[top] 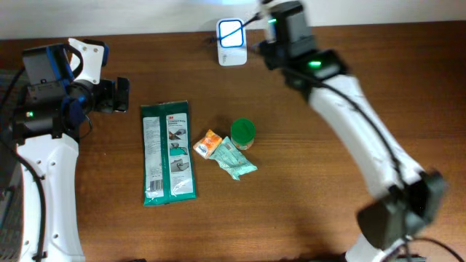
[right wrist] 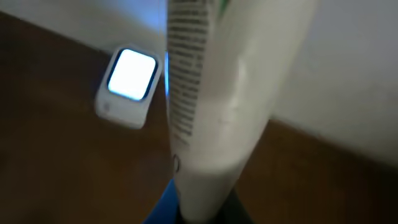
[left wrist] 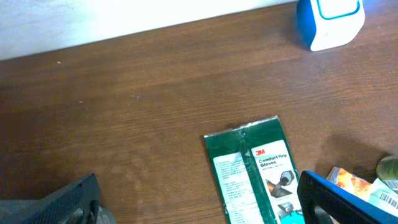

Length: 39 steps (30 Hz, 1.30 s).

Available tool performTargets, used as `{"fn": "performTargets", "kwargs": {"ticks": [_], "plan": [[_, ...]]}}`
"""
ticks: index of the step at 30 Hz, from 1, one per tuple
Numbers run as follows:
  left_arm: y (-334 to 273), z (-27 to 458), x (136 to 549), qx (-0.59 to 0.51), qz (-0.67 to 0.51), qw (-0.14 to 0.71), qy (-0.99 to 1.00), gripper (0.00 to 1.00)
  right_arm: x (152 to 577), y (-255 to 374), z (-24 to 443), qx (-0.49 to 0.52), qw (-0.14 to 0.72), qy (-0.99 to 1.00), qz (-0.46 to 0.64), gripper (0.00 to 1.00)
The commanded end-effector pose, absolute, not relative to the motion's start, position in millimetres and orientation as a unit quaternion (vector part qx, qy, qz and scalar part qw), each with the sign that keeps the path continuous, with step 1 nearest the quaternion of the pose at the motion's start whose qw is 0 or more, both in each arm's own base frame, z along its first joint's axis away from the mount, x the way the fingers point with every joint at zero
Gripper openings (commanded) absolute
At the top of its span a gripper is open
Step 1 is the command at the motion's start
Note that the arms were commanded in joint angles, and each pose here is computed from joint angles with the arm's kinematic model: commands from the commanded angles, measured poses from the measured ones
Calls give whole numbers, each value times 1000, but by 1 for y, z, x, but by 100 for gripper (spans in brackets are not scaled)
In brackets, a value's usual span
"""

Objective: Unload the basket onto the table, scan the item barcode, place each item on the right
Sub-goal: 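Carry the tube right and set it down on the table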

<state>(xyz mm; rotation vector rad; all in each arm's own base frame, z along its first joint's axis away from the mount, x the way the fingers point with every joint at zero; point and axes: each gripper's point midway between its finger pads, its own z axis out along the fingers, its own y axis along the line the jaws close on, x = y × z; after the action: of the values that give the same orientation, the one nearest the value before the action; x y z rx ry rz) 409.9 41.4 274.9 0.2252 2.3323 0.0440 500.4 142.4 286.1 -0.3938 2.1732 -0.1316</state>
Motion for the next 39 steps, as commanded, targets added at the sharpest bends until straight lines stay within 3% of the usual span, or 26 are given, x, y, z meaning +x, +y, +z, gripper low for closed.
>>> {"fn": "performTargets", "kwargs": {"ticks": [1,6,9,14,20,21,22,27,29,30,35,37,39], "plan": [[41,285,410,96,17,401,911,99,451,100,290,-46,372,926,50,4],[41,285,410,96,17,401,911,99,391,17,205,57,159,985,34,4],[41,285,410,96,17,401,911,99,375,-12,158,107,94,988,53,4],[41,285,410,96,17,402,911,99,358,-35,88,153,65,983,76,4],[41,285,410,96,17,402,911,99,371,-36,59,142,107,981,77,5],[41,285,410,96,17,402,911,99,368,-35,59,143,103,981,77,13],[41,285,410,96,17,401,911,99,365,-35,59,134,96,983,76,29],[41,285,410,96,17,401,911,99,354,-33,87,129,58,987,77,40],[41,285,410,96,17,401,911,99,353,-23,121,103,48,991,77,54],[41,285,410,96,17,401,911,99,356,-5,147,70,52,993,76,63],[41,285,410,96,17,401,911,99,368,79,175,-38,88,989,111,79],[40,285,410,96,17,402,911,99,377,119,177,-50,113,984,124,98],[41,285,410,96,17,402,911,99,388,149,177,-37,138,979,143,98]]}}
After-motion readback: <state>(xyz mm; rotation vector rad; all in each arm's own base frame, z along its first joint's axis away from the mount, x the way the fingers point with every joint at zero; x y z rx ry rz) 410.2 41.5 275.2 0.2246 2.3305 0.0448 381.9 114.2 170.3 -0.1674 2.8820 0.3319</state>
